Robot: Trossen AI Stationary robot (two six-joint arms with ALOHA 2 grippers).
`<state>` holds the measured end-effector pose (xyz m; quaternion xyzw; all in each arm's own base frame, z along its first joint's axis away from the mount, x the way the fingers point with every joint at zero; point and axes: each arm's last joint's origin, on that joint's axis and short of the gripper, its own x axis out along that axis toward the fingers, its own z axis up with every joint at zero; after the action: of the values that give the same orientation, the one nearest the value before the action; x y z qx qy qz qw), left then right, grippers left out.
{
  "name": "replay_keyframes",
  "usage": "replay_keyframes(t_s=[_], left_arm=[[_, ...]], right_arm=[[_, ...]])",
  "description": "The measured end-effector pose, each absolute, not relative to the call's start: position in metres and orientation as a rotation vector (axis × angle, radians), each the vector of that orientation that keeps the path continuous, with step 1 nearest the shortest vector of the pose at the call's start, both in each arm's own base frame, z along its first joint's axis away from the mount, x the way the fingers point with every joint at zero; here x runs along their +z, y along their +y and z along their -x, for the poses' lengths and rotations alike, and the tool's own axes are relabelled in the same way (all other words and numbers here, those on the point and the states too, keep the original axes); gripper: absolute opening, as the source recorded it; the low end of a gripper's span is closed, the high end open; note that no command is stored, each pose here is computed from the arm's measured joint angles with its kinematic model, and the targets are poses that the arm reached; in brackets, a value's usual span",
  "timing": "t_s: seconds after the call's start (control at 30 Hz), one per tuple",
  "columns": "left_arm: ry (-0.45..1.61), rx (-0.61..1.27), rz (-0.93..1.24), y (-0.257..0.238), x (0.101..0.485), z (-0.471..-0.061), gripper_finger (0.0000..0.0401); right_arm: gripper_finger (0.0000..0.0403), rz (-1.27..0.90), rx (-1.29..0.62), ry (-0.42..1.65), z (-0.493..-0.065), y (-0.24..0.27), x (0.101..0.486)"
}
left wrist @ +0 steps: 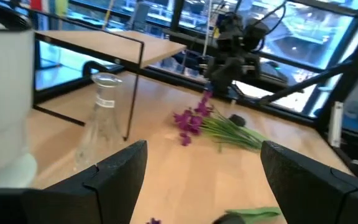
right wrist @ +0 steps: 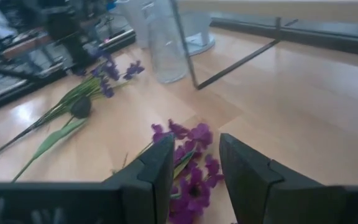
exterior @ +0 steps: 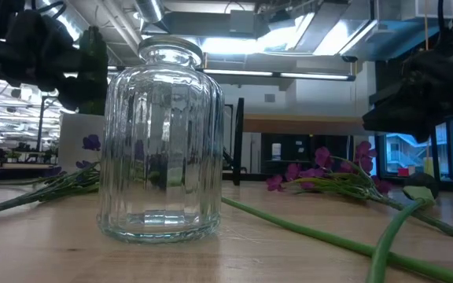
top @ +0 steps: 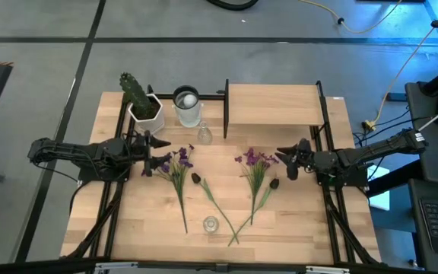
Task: Pick and place flowers into a vace then onto a shelf
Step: Put the dark purple flowers into the top transparent vase
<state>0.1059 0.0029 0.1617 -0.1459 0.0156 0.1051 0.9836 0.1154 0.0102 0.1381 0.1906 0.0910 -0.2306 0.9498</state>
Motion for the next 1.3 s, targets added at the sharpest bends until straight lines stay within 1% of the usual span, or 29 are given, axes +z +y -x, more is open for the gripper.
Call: replay_keyframes(t_s=[0.23, 0.33, 0.57, 0.77, 0.9, 1.13, 1.23, 1.3], left_arm=[[-0.009, 0.207, 0.427, 0.003, 0.164, -0.106, 0.0306], [-0.010, 0.214, 0.432, 0.003, 0.164, -0.106, 0.0306], [-0.032, 0.312, 0.427, 0.006, 0.164, -0.105, 0.0306], [-0.058, 0.342, 0.488, 0.007, 0.165, -0.105, 0.0306], [-0.131, 0.331, 0.547, 0.007, 0.171, -0.105, 0.0306], [-0.158, 0.269, 0.597, 0.006, 0.175, -0.106, 0.0306], [-0.162, 0.226, 0.575, 0.004, 0.189, -0.108, 0.0306], [-0.147, 0.229, 0.522, 0.004, 0.202, -0.110, 0.0306]], right_arm=[[0.0130, -0.418, -0.516, 0.160, -0.115, 0.009, 0.138], [0.0130, -0.434, -0.524, 0.159, -0.115, 0.009, 0.138], [0.0130, -0.439, -0.598, 0.132, -0.114, 0.007, 0.138], [0.0130, -0.445, -0.600, 0.129, -0.114, 0.007, 0.138], [0.0130, -0.464, -0.602, 0.123, -0.113, 0.007, 0.138], [0.0130, -0.489, -0.605, 0.115, -0.113, 0.007, 0.138], [0.0130, -0.483, -0.625, 0.107, -0.113, 0.006, 0.138], [0.0130, -0.478, -0.643, 0.099, -0.113, 0.006, 0.138]])
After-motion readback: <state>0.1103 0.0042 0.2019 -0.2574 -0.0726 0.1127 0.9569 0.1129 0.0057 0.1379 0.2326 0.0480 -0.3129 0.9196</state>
